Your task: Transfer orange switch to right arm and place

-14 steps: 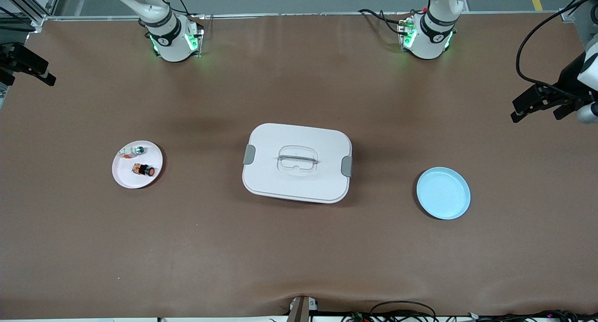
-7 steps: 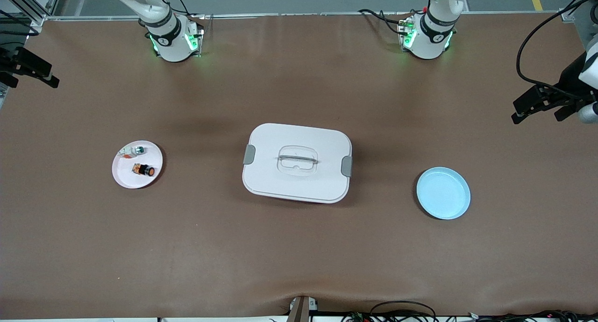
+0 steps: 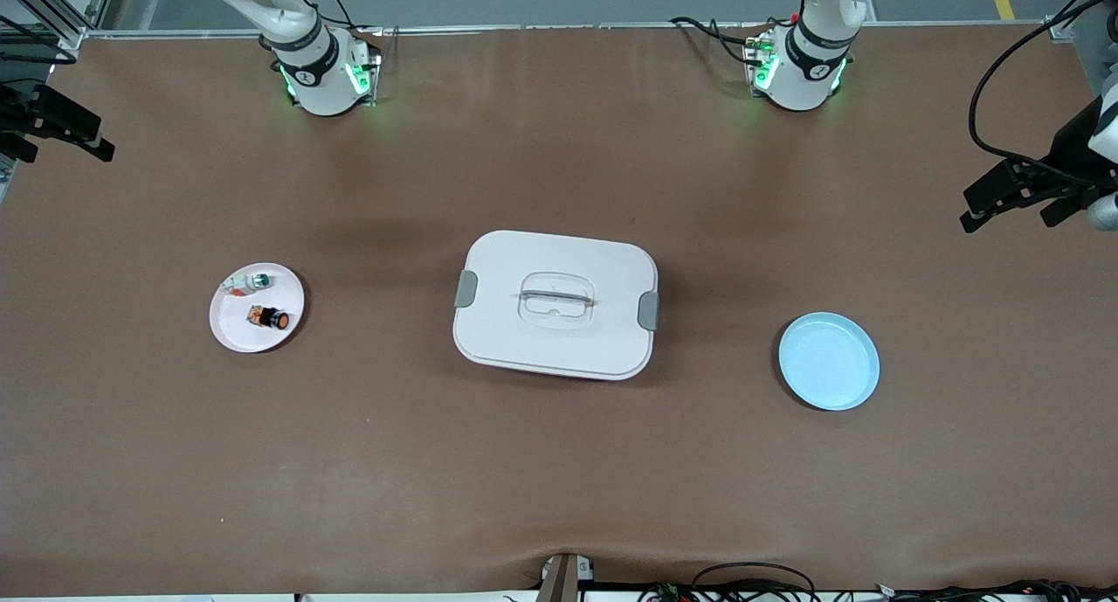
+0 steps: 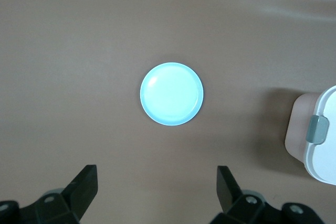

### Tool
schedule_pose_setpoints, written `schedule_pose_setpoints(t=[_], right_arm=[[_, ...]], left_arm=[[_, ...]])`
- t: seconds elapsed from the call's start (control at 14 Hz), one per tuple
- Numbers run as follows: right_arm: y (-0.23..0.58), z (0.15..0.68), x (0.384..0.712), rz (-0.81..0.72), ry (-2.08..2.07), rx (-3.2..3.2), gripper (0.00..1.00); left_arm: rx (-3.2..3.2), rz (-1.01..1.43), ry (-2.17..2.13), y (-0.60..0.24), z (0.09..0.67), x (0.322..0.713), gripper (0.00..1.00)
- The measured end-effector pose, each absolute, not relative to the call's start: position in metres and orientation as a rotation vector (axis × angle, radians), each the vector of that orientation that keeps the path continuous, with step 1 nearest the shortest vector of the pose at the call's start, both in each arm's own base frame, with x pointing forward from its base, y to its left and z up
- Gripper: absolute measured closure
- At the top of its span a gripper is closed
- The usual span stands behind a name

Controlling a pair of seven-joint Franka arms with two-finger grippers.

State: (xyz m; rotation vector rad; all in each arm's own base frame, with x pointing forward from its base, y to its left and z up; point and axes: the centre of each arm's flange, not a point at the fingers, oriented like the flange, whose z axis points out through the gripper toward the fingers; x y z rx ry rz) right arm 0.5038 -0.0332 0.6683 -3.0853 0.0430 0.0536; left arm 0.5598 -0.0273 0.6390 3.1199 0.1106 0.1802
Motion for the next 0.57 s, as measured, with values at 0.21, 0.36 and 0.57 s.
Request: schedule_pose_setpoints(t=[0.21,0.36,0.57], right_arm=[[-0.033,0.668,0.504,0.054,0.041,-3.085,0.00],[-0.033,0.668,0.504,0.055,0.041,-3.085,0.00],[-0.033,0.668,0.504,0.056,0.040,-3.085,0.00]], left_arm=[[3.123,0.150,0.106,-0.029,0.637,0.558,0.00],[3.126,0.119,0.098,-0.032,0.635,0.556,0.00],[3.131,0.063,0.071,-0.041,0.633,0.551,0.00]])
